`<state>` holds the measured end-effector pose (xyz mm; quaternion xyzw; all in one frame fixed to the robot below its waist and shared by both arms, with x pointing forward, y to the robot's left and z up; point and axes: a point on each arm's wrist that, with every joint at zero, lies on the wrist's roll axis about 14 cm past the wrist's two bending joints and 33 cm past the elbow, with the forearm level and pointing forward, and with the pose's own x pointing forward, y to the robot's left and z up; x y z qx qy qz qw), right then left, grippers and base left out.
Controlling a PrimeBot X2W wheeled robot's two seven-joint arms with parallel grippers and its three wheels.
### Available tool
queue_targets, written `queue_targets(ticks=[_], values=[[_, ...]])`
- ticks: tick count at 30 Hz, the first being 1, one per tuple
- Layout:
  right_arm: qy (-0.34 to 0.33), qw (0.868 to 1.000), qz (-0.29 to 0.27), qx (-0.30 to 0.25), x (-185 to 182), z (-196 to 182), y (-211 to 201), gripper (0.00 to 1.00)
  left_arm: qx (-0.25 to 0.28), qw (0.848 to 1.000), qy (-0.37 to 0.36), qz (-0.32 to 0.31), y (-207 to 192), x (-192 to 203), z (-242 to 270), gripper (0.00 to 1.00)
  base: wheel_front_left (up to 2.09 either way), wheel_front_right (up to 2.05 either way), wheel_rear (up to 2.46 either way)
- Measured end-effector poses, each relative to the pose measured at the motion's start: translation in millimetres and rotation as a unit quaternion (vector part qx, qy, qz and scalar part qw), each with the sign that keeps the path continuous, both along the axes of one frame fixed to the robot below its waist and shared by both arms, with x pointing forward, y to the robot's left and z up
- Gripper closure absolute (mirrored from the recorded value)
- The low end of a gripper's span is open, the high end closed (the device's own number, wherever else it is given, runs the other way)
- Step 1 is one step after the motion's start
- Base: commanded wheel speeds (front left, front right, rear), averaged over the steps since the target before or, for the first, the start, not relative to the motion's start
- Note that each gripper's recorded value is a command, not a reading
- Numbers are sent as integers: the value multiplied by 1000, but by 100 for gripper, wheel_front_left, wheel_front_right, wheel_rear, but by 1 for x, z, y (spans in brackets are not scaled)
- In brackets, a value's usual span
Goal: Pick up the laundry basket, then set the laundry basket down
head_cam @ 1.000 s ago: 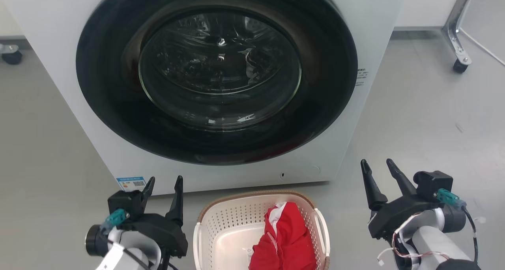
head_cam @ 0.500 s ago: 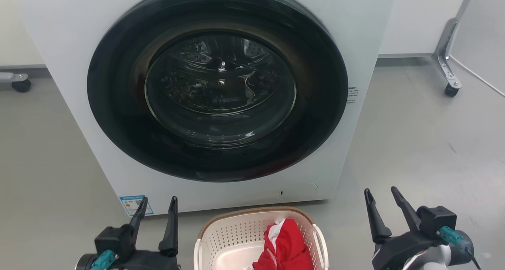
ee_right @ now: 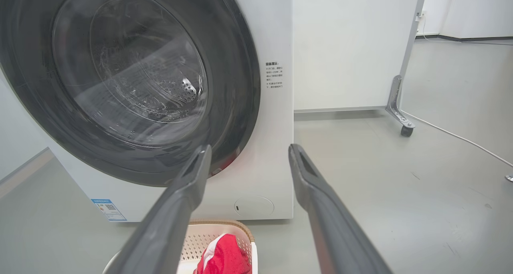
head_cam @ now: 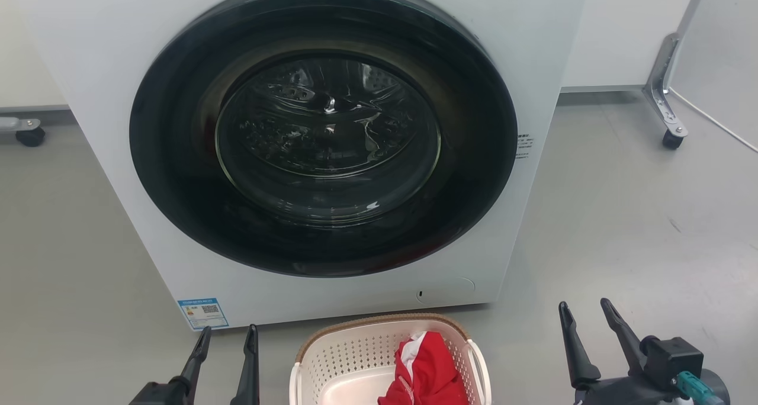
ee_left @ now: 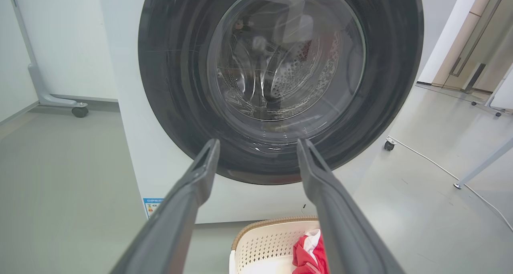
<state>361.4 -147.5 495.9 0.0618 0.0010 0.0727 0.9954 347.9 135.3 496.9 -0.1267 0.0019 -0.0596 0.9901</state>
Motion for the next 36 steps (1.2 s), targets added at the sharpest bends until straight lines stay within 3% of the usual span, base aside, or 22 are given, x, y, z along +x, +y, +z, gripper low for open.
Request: queue_targets(ticks=[36], values=[[-18,1000,1,-16,-16,7,1,0,-2,999,18,40,12,-15,-7,0,0,0,0]])
